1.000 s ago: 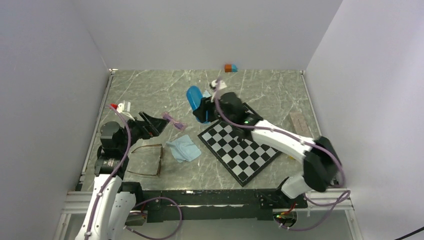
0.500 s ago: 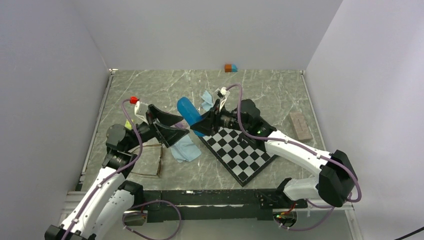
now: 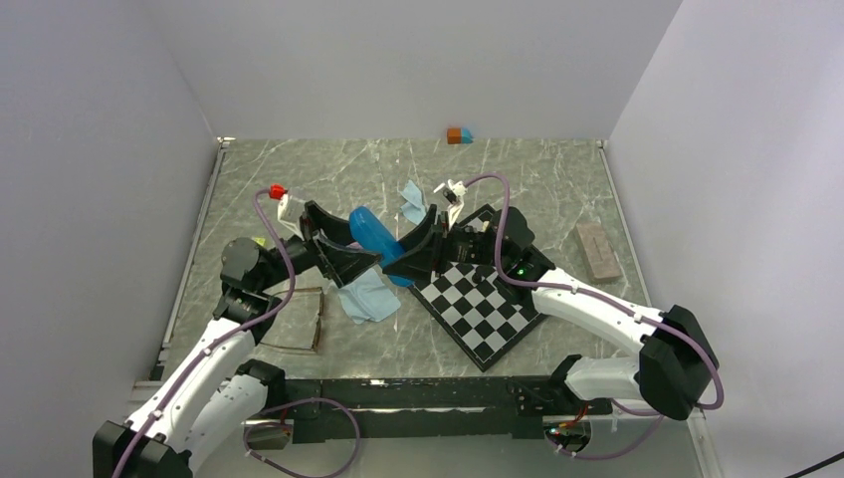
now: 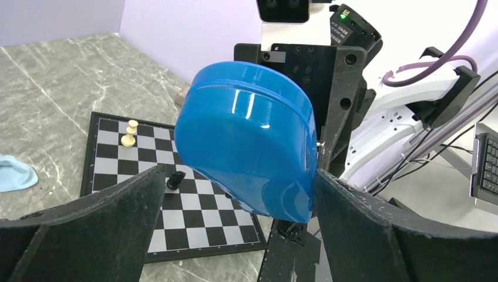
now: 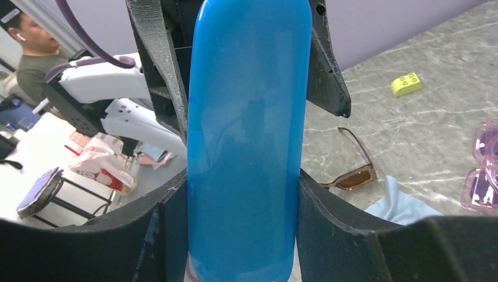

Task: Organize the sunglasses
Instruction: Open the sunglasses case at the center of the board.

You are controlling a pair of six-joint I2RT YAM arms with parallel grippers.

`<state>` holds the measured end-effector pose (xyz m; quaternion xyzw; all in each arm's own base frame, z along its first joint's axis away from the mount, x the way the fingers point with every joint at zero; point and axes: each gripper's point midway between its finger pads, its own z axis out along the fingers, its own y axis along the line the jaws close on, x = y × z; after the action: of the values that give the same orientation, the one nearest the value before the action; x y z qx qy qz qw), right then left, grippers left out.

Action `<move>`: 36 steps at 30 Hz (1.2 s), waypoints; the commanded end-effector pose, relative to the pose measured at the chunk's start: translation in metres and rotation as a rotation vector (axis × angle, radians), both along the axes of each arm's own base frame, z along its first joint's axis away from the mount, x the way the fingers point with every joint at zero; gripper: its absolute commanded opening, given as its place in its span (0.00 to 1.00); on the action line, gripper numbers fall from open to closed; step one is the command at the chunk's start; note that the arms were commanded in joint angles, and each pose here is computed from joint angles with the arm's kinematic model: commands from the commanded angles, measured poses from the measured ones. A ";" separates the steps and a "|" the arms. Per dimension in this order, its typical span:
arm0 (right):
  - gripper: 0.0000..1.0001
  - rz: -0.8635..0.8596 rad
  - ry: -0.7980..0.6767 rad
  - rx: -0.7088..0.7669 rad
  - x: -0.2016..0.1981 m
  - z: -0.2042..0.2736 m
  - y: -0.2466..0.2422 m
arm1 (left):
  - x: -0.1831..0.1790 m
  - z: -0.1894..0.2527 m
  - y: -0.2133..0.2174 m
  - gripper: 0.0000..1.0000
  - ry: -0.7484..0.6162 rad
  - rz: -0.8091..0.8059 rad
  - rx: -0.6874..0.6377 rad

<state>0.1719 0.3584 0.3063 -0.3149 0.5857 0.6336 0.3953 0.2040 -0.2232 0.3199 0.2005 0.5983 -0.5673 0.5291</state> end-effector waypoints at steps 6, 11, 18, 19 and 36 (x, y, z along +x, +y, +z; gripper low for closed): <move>0.00 0.110 -0.081 0.104 -0.017 0.033 0.002 | -0.018 0.031 -0.003 0.99 -0.146 -0.059 -0.041; 0.00 0.102 -0.079 0.096 -0.015 0.031 0.004 | -0.019 0.031 -0.006 0.99 -0.137 -0.084 -0.045; 0.00 0.058 -0.075 0.081 -0.009 0.029 0.006 | -0.020 0.033 -0.013 0.28 -0.122 -0.127 -0.043; 0.00 0.030 -0.075 0.072 -0.005 0.029 0.005 | -0.017 0.031 -0.013 0.12 -0.099 -0.115 -0.034; 0.00 -0.257 -0.085 -0.094 0.040 0.012 -0.009 | 0.018 -0.012 0.008 0.00 0.202 0.167 0.073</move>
<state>0.1789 0.3630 0.2903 -0.3261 0.6360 0.5670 0.4094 0.1966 -0.2300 0.3209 0.1562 0.6543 -0.5703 0.4714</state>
